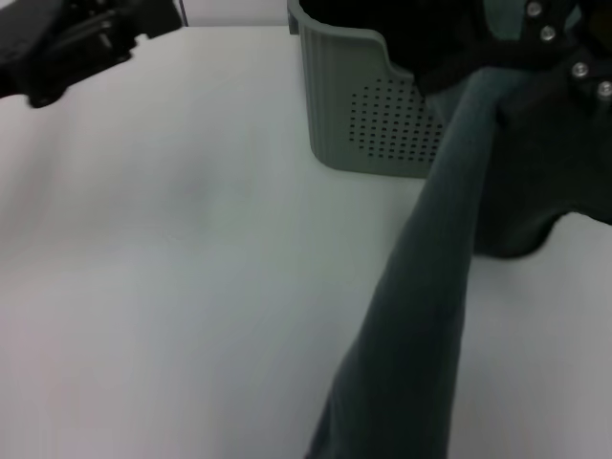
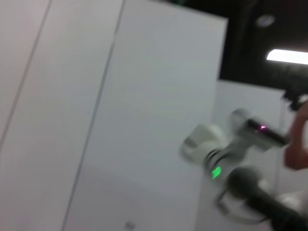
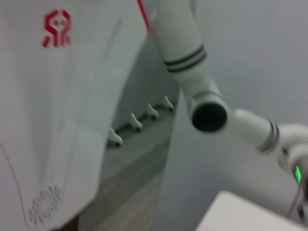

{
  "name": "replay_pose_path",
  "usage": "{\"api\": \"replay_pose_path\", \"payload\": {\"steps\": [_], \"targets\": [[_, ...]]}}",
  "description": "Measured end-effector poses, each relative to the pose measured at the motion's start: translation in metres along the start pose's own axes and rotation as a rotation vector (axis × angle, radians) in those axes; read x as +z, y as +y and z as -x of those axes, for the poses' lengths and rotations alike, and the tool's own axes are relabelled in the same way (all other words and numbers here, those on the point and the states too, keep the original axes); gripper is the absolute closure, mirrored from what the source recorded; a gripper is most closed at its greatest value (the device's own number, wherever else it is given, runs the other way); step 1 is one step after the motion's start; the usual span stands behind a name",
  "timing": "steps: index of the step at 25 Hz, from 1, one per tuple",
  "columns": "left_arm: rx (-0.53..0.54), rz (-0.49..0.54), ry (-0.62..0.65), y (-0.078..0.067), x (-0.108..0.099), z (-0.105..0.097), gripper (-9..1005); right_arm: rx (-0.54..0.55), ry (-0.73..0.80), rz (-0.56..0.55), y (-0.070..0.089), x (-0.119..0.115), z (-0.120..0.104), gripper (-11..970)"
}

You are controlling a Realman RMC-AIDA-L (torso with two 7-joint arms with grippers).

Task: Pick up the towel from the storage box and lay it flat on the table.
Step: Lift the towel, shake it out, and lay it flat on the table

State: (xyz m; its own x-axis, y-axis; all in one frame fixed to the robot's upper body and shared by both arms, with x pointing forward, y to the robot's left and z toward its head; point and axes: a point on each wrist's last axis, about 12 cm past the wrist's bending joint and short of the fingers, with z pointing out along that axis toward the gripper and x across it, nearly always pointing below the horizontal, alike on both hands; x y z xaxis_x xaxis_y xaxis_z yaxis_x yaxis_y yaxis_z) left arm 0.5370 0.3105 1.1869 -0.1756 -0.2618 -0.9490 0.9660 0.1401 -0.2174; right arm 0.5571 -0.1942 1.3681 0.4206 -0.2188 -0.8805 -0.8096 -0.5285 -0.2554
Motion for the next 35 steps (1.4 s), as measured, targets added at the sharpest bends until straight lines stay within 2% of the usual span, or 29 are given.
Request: {"api": "replay_pose_path", "payload": {"steps": [3, 7, 14, 21, 25, 29, 35], "targets": [[-0.016, 0.047, 0.061, 0.010, 0.009, -0.008, 614, -0.060, -0.057, 0.005, 0.002, -0.001, 0.005, 960], [-0.044, 0.042, 0.142, 0.018, 0.029, -0.019, 613, -0.127, -0.106, 0.003, 0.004, -0.002, 0.011, 960], [-0.077, 0.062, 0.197, 0.032, 0.071, -0.038, 613, -0.160, -0.137, 0.016, 0.001, 0.004, 0.015, 959], [-0.104, -0.059, 0.232, 0.029, 0.117, -0.048, 617, -0.160, -0.165, 0.025, -0.007, 0.009, 0.011, 960], [-0.106, -0.143, 0.226, 0.020, 0.132, -0.050, 617, -0.109, -0.158, 0.018, -0.011, 0.010, 0.002, 960], [-0.092, -0.182, 0.133, 0.013, 0.126, -0.044, 616, -0.010, -0.138, 0.001, -0.011, 0.009, -0.016, 960], [-0.071, -0.121, -0.002, 0.011, 0.088, -0.031, 616, 0.037, -0.150, -0.078, 0.000, -0.008, -0.028, 959]]}}
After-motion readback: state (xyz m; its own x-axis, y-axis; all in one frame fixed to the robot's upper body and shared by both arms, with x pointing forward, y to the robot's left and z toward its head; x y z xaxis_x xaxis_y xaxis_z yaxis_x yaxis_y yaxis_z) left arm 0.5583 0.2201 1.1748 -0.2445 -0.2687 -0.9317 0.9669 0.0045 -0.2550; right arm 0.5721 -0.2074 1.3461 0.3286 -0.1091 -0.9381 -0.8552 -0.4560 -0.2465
